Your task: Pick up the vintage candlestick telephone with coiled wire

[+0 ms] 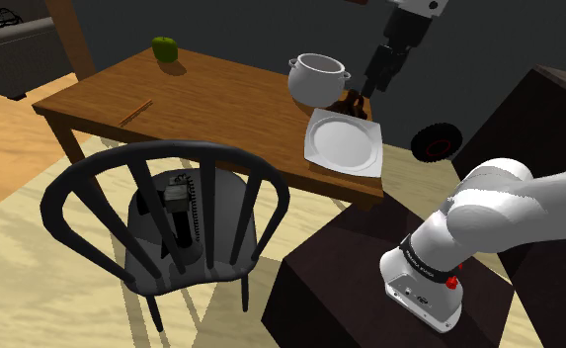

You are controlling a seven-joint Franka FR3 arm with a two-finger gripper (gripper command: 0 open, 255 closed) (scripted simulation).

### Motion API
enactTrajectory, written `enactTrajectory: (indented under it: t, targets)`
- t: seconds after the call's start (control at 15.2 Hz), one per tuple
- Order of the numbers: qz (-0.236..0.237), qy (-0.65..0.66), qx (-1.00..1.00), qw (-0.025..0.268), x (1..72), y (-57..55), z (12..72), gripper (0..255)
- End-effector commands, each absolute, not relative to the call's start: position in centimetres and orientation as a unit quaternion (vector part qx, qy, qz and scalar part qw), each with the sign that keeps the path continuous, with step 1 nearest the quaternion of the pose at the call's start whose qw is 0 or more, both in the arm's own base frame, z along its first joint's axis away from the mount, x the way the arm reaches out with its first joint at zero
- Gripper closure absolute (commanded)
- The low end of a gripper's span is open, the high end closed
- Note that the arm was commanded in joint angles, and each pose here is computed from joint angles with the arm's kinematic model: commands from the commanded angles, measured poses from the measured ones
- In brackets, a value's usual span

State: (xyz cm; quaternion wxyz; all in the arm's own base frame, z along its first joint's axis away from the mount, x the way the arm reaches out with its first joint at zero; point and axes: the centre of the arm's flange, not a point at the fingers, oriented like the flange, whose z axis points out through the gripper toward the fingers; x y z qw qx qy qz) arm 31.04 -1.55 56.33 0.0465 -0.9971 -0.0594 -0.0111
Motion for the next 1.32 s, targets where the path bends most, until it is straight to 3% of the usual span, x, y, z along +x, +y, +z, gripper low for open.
enactTrajectory:
  t: [0.0, 1.25]
  targets:
    - [-0.011, -0.059, -0.997, 0.046, 31.0, -1.5, 56.3, 0]
    - [-0.020, -0.071, -0.997, 0.032, 42.5, 17.2, 43.8, 0]
